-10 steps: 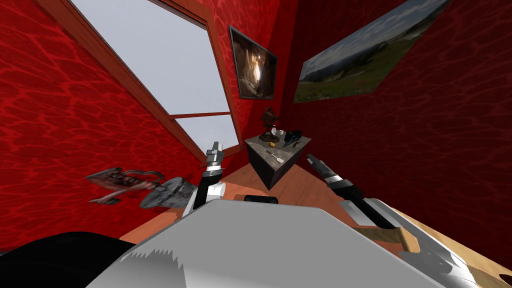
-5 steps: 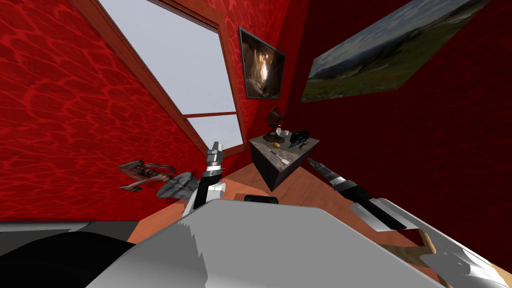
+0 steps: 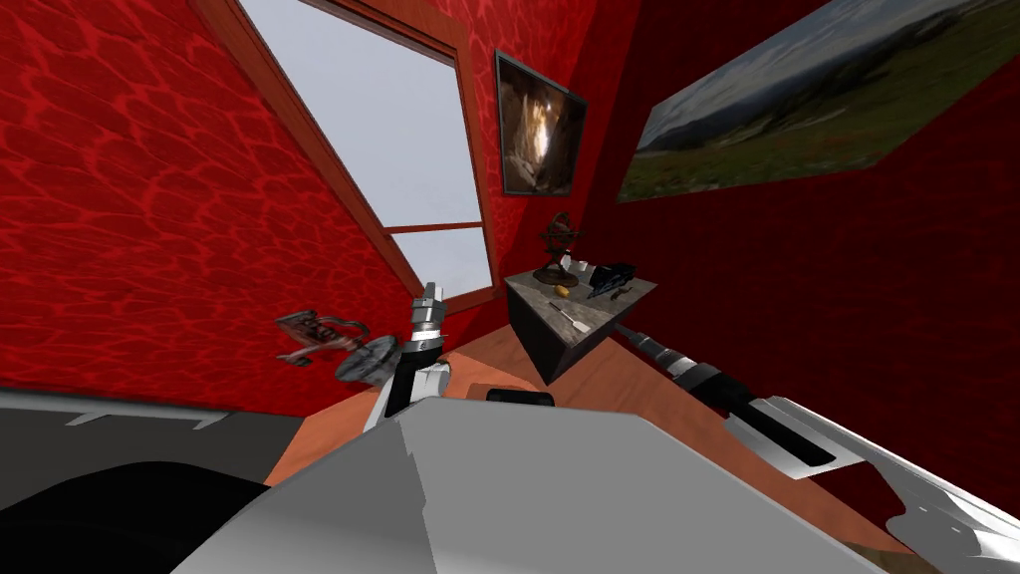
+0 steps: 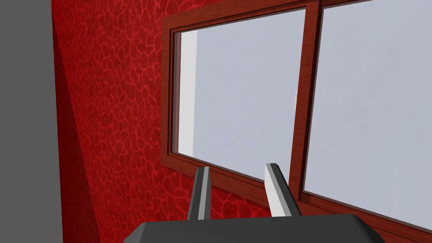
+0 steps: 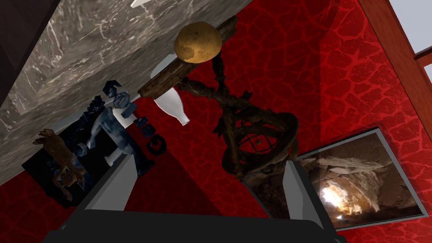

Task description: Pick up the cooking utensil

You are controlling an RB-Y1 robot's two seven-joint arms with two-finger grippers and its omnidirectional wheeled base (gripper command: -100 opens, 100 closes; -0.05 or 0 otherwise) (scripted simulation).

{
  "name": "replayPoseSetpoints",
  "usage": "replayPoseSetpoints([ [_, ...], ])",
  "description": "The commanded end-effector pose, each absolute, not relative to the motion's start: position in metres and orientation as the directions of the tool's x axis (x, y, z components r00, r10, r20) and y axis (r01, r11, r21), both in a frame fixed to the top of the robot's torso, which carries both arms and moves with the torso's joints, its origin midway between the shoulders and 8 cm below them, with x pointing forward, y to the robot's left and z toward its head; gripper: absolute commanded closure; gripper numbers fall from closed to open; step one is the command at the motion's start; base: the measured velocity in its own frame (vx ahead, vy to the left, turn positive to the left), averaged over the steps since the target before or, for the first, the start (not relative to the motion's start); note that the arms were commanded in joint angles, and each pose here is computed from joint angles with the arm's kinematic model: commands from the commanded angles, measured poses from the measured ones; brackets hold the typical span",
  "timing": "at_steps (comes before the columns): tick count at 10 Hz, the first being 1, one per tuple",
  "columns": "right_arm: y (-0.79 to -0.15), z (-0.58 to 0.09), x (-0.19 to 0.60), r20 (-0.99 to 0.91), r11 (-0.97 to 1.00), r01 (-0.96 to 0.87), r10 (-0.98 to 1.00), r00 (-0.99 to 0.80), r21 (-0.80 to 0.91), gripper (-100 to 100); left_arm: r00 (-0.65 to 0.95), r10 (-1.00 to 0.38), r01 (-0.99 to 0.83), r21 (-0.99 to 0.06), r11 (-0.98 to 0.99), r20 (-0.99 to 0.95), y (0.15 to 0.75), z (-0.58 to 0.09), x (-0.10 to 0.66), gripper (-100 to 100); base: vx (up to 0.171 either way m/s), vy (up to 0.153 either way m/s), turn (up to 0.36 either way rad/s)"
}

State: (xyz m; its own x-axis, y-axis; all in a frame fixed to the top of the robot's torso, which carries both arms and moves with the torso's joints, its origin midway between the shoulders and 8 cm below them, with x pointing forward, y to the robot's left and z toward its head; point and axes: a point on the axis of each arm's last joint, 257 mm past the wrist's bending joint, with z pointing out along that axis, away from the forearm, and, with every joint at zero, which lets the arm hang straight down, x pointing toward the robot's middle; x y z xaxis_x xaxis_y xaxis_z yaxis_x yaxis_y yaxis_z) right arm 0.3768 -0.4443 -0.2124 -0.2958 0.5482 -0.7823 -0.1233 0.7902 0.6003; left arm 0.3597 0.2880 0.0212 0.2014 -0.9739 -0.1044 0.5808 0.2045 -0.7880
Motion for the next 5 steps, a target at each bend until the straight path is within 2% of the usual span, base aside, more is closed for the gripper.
replayPoseSetpoints([
  [1,-0.457,-0.232,0.368,-0.789,0.819,-0.096,0.504,-0.35,0.566,-100,0.201,-0.974,0.581,-0.788,0.205,-0.104,0.288,0.021,0.36,0,0.033,0.064,0.145],
  [5,-0.481,-0.262,0.348,-0.793,0.875,-0.071,0.395,-0.464,0.478,-100,0.201,-0.974,0.581,-0.788,0.205,-0.104,0.288,0.021,0.36,0,0.033,0.065,0.141],
])
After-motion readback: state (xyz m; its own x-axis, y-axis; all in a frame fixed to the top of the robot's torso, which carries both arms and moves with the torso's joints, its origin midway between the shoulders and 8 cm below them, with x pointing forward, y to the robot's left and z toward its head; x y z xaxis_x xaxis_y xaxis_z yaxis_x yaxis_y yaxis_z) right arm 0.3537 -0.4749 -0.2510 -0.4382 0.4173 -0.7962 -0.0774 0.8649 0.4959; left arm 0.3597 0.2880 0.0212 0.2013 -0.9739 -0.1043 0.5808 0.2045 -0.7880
